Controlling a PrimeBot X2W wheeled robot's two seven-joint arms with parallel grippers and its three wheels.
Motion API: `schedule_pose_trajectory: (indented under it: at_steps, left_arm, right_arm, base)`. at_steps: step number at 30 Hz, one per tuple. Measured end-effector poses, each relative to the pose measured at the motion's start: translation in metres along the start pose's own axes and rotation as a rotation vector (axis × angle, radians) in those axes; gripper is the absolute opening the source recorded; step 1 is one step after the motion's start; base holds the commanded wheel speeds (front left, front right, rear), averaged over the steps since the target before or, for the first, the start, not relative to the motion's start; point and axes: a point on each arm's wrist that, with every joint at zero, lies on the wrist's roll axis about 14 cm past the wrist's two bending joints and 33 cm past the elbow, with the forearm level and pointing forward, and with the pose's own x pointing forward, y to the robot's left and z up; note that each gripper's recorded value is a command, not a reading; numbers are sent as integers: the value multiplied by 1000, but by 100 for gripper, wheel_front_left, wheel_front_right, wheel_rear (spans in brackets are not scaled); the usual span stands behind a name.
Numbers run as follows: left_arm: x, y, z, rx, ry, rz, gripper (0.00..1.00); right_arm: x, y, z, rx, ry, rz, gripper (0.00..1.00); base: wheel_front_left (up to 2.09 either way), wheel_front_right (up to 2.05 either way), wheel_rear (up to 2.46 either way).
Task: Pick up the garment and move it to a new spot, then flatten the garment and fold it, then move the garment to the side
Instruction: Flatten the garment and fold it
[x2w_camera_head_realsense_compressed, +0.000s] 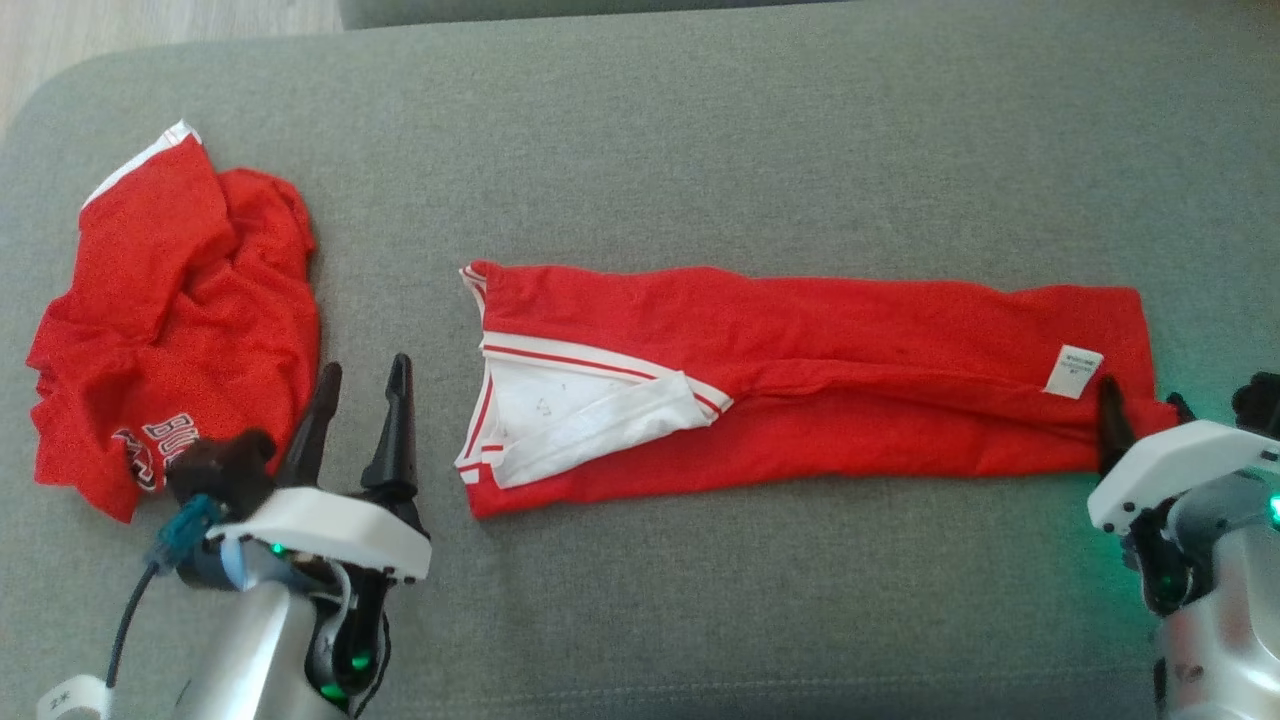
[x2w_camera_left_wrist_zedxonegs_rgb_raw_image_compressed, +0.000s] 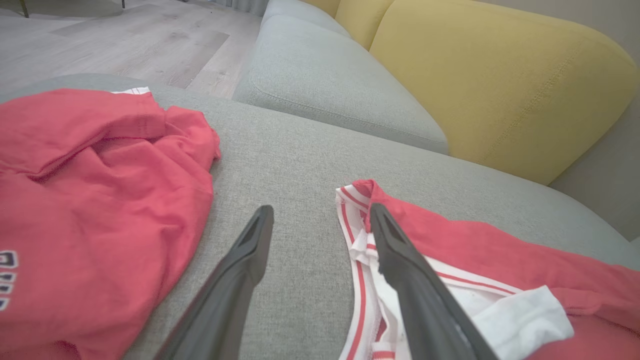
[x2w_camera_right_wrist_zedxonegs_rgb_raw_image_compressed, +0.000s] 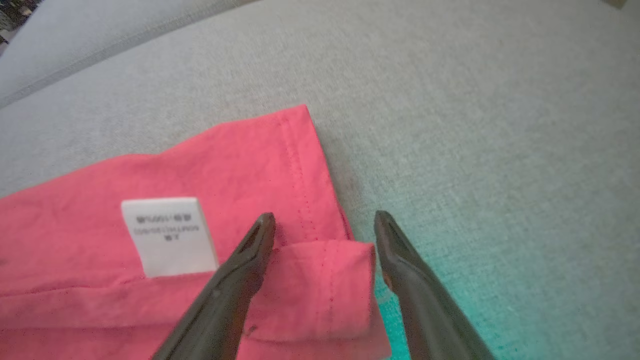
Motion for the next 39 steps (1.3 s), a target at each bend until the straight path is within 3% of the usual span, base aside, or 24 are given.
schedule_pose_trajectory:
  at_steps: [7, 8, 9, 10, 18, 30, 39]
  left_arm:
    - [4, 4, -1, 2, -2, 10, 100]
    - [4, 2, -2, -4, -1, 5, 100]
    - [5, 1, -2, -5, -2, 4, 100]
    - [5, 1, -2, -2, -2, 2, 100]
    - [9, 0, 3, 11, -15, -5, 100]
    - [7, -5, 9, 1, -37, -13, 100]
    - [2, -6, 18, -1, -62, -8, 100]
  right_arm:
    - [6, 8, -11, 7, 63, 14, 100]
    - [7, 9, -12, 14, 70, 18, 76]
    - [7, 11, -12, 20, 76, 24, 25]
    - [7, 12, -12, 24, 78, 28, 0]
    - [3, 1, 5, 21, 12, 9, 0]
    - [-19, -89, 71, -86, -181, -236, 0]
    - [-17, -34, 86, -52, -237, -112, 0]
  base:
    - [0, 0, 0]
    - [0, 0, 0]
    - [0, 0, 0]
    - [0, 0, 0]
    - [0, 0, 0]
    - [0, 0, 0]
    - [0, 0, 0]
